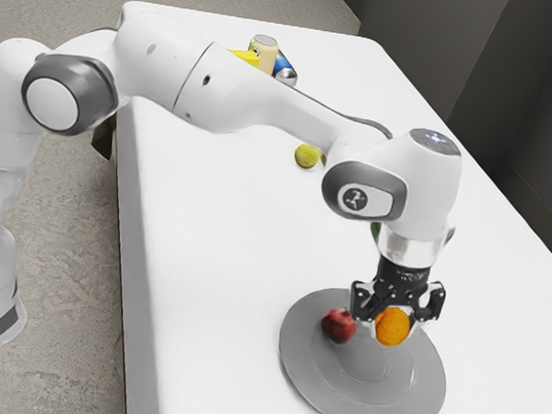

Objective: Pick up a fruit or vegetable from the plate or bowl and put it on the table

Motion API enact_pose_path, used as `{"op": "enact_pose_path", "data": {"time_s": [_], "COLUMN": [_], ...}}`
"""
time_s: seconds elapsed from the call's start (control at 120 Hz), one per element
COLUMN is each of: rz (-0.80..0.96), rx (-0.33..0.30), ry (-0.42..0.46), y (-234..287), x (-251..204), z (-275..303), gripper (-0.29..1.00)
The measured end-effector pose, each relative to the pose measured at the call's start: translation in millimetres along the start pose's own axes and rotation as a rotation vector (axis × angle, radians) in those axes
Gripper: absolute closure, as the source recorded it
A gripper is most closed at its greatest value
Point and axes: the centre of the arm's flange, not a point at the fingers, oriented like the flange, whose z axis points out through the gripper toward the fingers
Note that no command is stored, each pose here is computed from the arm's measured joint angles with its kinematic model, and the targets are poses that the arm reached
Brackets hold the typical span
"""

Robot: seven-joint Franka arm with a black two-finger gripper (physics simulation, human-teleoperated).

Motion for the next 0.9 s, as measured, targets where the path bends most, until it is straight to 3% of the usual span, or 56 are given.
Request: {"op": "enact_pose_path", "data": {"time_s": [0.167, 0.4, 0.7, 0.792, 0.9], "rz": [-0.041, -0.227, -0.293, -0.306, -0.309], "rx": [-0.022, 0.094, 0.130, 0.127, 0.126], "ry": [0.052, 0.129, 0.118, 0.117, 0.119], "y": [-16, -107, -143, -143, -145], "x": [37, 153, 192, 200, 203], "z": [-66, -81, -78, -80, -83], "gripper": [0.39, 0.39, 0.39, 0.21, 0.10]}}
